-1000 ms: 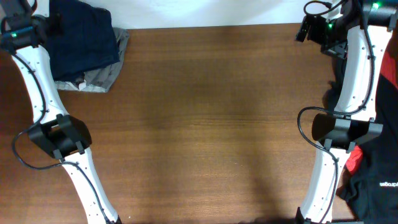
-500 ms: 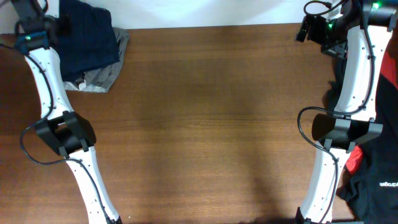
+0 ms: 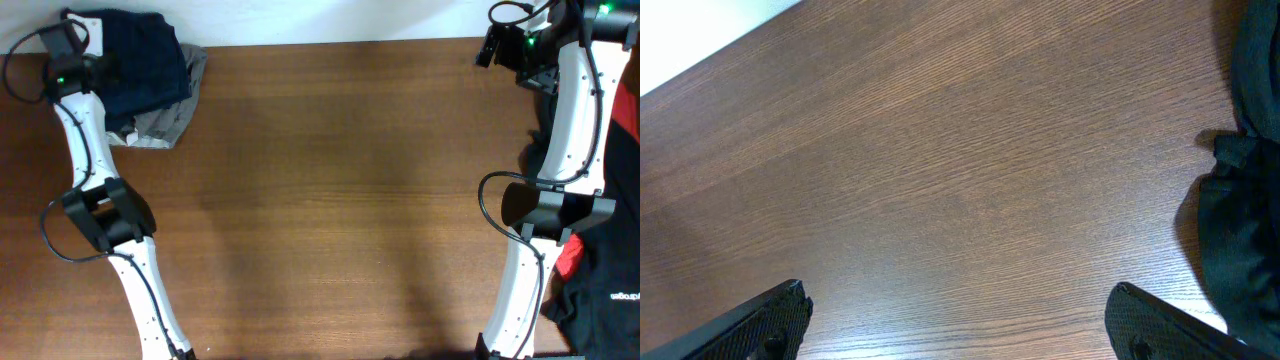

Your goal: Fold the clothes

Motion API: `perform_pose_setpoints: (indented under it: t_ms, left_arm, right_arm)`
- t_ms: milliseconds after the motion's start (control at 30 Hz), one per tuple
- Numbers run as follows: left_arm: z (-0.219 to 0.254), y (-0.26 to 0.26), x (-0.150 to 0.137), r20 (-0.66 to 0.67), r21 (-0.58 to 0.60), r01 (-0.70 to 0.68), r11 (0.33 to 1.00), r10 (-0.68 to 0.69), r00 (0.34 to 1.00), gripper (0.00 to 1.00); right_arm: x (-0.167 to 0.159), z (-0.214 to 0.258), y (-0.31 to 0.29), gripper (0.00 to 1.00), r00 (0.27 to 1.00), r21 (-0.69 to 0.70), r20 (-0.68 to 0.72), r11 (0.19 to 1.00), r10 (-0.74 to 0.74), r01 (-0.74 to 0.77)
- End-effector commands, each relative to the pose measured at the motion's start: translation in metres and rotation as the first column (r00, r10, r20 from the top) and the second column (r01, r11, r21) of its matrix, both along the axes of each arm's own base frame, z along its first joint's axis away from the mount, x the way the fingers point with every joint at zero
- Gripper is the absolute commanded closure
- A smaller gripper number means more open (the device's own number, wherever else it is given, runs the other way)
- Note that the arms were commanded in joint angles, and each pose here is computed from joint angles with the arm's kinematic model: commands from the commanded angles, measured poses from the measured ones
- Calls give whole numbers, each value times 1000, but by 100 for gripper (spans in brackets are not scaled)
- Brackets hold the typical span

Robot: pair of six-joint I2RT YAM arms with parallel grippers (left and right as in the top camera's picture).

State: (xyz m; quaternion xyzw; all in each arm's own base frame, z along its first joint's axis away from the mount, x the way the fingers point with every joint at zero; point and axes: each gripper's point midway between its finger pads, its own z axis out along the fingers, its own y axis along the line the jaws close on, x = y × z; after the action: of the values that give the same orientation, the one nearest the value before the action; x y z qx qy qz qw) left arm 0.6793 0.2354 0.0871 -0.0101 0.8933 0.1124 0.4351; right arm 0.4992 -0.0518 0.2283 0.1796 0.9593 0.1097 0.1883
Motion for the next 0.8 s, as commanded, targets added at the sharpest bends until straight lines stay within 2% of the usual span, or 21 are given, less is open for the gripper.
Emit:
perform_pose_setpoints:
  t_ms: [0,200,400,500,600,767]
  left_arm:
    - [-14,40,-14,-8,-32,-120,992,120,993,42]
    - [23,43,-10,76,-60,-151,987,155,985,43]
    - [117,18,-1,229,-23,-104,994,106,968,43]
    - [145,8,2,284,-7,-88,996,87,955,42]
    - [151,3,6,310,0,-80,997,77,948,43]
    - [133,3,14,313,-3,-69,998,67,947,43]
  right_arm:
    - [-1,-4,6,1,1000,18,-15,1000,4,-4]
    - [-1,-4,6,1,1000,19,-14,1000,4,-4]
    - [-1,-4,6,1,1000,18,-15,1000,4,-4]
    - [-1,-4,6,1,1000,18,-14,1000,4,-4]
    - [-1,-4,6,1,1000,18,-14,1000,5,-4]
    - [-1,-4,6,1,1000,18,-14,1000,5,-4]
